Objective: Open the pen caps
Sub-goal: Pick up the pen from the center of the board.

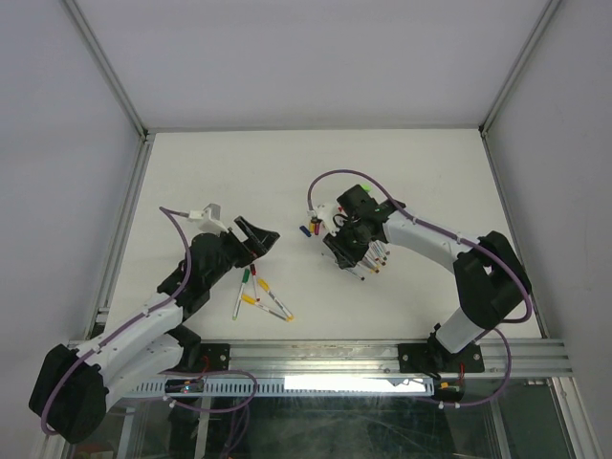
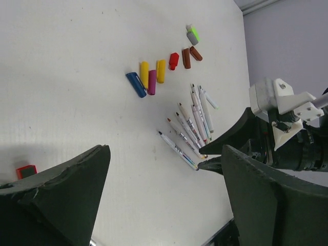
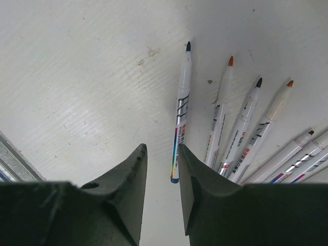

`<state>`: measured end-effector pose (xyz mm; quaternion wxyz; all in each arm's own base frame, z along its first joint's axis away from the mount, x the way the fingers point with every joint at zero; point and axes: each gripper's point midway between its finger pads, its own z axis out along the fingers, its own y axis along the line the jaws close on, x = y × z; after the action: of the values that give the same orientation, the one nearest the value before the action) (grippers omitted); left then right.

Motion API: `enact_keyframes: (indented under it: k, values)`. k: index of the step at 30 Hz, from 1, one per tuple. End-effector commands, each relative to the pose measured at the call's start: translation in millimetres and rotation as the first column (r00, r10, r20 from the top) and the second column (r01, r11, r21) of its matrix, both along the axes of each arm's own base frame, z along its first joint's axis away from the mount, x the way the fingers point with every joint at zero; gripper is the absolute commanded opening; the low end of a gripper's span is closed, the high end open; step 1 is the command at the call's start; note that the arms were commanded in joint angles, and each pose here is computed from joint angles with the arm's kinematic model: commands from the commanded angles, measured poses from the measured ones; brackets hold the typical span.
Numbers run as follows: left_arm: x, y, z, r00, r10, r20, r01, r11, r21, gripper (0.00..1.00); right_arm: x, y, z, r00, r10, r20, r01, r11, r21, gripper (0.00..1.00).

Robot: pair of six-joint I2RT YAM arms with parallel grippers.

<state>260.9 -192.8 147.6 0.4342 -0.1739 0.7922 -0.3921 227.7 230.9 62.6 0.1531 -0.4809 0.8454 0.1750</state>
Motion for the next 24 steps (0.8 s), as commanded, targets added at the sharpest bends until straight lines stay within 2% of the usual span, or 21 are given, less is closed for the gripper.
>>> enact_keyframes:
  k: [1,2,8,17,24]
  values:
    - [-4.3,0.5,14.0,0.996,0.002,0.087,0.004,0.998,-0.064,0.96,10.4,11.8,32.1,0.997,0.018,0.07,-0.024,0.996,0.086,0.33]
    - [-7.3,0.6,12.0,0.997,0.001,0.08,0.005,0.996,-0.084,0.99,10.8,11.7,32.6,0.997,0.017,0.071,-0.024,0.996,0.088,0.33]
    - [-14.2,-0.2,10.9,0.999,-0.007,0.046,0.012,0.993,-0.114,0.99,9.9,11.5,32.4,0.998,0.019,0.065,-0.025,0.996,0.091,0.33]
    - [-30.9,-6.3,-8.5,0.99,0.025,-0.135,-0.028,0.999,-0.018,0.99,10.4,11.4,33.7,0.997,0.02,0.071,-0.027,0.995,0.093,0.33]
    - [-47.6,-7.1,-31.3,0.945,0.168,-0.282,-0.146,0.984,0.098,0.99,10.6,11.4,32.7,0.997,0.021,0.07,-0.027,0.995,0.092,0.33]
